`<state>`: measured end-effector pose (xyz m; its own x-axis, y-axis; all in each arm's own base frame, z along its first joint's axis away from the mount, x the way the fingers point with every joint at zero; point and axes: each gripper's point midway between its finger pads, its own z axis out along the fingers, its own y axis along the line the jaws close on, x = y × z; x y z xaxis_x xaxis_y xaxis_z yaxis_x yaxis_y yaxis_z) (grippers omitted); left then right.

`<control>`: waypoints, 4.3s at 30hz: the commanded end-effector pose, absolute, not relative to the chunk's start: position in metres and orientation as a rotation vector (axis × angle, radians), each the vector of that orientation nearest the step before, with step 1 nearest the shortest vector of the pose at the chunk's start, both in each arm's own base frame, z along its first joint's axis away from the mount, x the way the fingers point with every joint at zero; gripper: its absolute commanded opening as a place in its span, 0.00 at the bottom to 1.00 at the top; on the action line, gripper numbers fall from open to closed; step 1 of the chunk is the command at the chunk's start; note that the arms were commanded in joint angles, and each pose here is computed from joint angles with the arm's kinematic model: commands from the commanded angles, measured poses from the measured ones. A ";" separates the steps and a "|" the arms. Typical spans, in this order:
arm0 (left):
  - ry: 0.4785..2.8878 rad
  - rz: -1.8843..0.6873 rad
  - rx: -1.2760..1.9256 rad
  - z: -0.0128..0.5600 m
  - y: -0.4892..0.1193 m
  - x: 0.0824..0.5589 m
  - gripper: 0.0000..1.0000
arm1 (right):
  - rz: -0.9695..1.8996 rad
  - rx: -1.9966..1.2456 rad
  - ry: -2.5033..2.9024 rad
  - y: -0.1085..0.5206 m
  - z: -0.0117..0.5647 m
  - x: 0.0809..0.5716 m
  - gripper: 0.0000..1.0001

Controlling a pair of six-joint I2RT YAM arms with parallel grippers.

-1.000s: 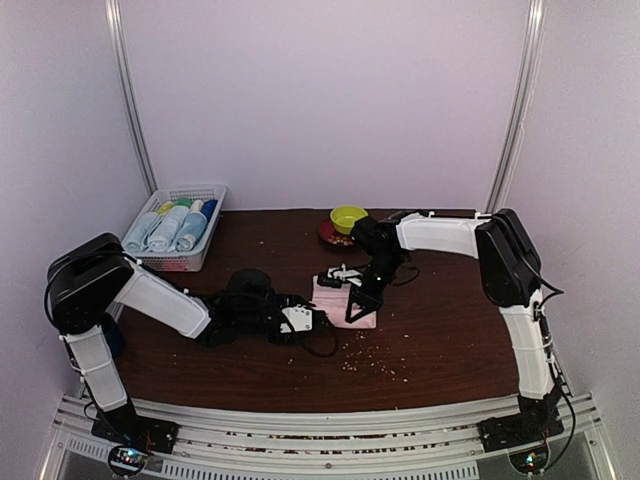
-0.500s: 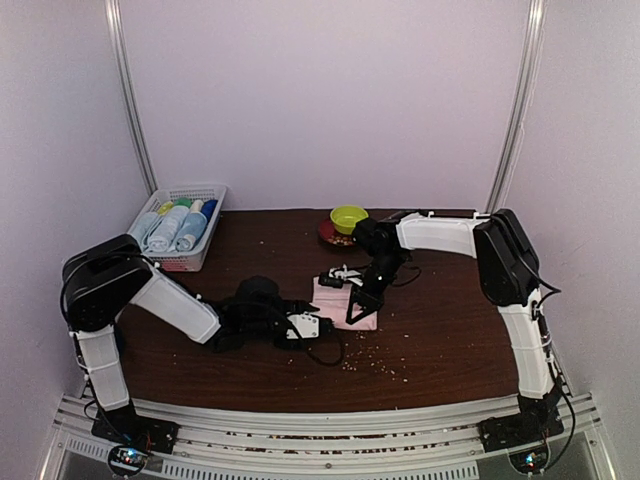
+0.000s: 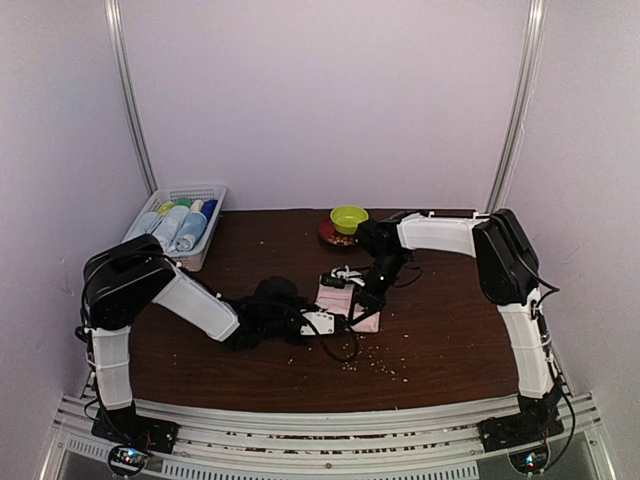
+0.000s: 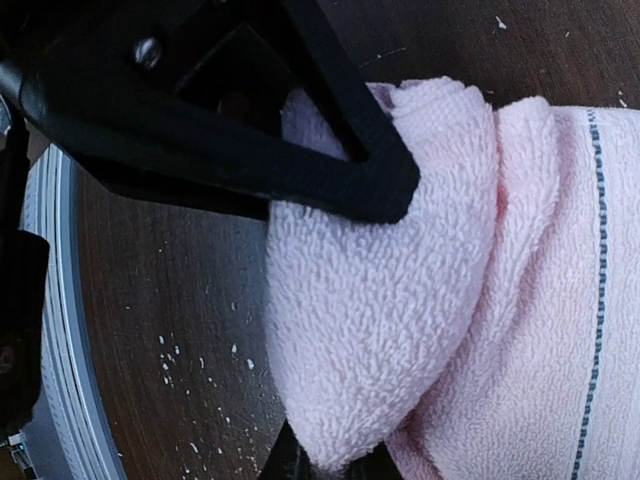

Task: Roll the towels
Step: Roll the towel at the center of the board.

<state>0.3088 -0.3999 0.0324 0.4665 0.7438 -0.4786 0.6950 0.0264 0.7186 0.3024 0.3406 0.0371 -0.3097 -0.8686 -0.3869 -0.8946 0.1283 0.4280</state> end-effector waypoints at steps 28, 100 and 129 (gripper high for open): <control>1.862 -0.404 2.135 -0.004 -0.402 0.270 0.00 | -0.066 -1.006 1.910 0.239 0.162 0.327 1.00; 1.893 -0.339 1.629 0.083 -0.360 0.349 0.58 | -0.076 -1.791 1.869 0.316 0.026 0.285 0.00; 1.175 -0.227 1.354 0.160 -0.346 0.306 0.98 | 0.719 -1.522 2.566 0.273 -0.014 0.296 0.05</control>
